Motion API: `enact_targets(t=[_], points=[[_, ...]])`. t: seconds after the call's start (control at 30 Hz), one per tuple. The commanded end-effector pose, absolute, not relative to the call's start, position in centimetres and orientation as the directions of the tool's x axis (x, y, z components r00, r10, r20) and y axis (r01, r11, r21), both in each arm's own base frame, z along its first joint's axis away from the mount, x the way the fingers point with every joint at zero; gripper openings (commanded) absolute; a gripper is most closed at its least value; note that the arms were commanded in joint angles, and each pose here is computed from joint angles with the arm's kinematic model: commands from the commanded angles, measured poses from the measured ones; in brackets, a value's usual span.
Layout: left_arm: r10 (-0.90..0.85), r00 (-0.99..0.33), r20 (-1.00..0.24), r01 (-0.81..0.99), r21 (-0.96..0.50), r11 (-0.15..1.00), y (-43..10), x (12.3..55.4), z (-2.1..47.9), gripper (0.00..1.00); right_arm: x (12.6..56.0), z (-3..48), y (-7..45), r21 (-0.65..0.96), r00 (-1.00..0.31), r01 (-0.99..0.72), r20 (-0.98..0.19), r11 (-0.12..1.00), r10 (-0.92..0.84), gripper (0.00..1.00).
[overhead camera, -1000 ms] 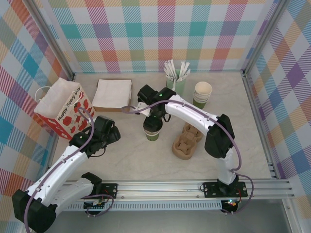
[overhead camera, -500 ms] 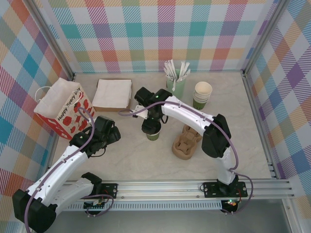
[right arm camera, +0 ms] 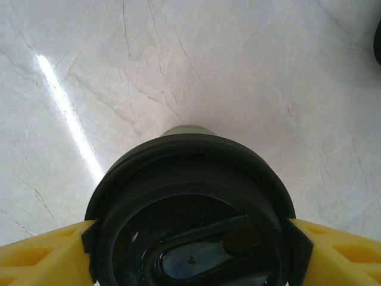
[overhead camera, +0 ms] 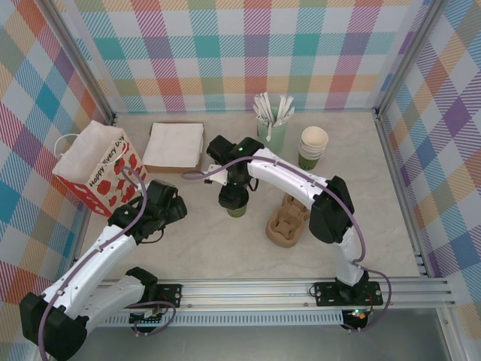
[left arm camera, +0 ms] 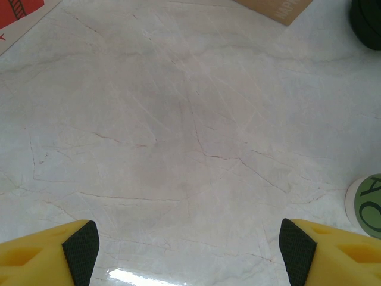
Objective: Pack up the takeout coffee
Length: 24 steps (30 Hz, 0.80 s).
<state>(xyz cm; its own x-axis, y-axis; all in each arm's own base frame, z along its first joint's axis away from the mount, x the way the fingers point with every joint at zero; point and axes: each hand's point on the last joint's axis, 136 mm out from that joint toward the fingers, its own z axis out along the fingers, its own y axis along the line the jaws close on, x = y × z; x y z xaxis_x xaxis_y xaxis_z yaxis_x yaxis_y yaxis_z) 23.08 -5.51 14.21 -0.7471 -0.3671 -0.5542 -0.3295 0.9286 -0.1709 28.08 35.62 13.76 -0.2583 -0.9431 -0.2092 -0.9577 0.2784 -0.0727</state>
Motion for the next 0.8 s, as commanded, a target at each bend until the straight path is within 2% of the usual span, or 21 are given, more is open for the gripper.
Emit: enact_targets(t=[0.0, 0.33, 0.53, 0.77], points=[[-0.384, -0.732, -0.563, -0.352, -0.171, 0.920, -5.1, 23.4, 14.1, 0.81, 27.6, 12.9, 35.7, -0.047, -0.250, -0.964, -0.172, 0.262, -0.953, 0.79], [-0.386, -0.732, -0.562, -0.350, -0.177, 0.920, -5.2, 23.4, 14.1, 0.82, 27.9, 14.4, 35.8, -0.072, -0.249, -0.961, -0.202, 0.268, -0.947, 0.87], [-0.387, -0.738, -0.553, -0.339, -0.192, 0.921, -5.6, 23.4, 14.1, 0.82, 27.7, 15.7, 35.7, -0.075, -0.250, -0.959, -0.227, 0.273, -0.941, 0.96], [-0.389, -0.764, -0.514, -0.259, -0.308, 0.915, -8.3, 23.8, 14.5, 0.85, 27.0, 18.9, 35.1, -0.060, -0.287, -0.946, -0.303, 0.319, -0.909, 1.00]])
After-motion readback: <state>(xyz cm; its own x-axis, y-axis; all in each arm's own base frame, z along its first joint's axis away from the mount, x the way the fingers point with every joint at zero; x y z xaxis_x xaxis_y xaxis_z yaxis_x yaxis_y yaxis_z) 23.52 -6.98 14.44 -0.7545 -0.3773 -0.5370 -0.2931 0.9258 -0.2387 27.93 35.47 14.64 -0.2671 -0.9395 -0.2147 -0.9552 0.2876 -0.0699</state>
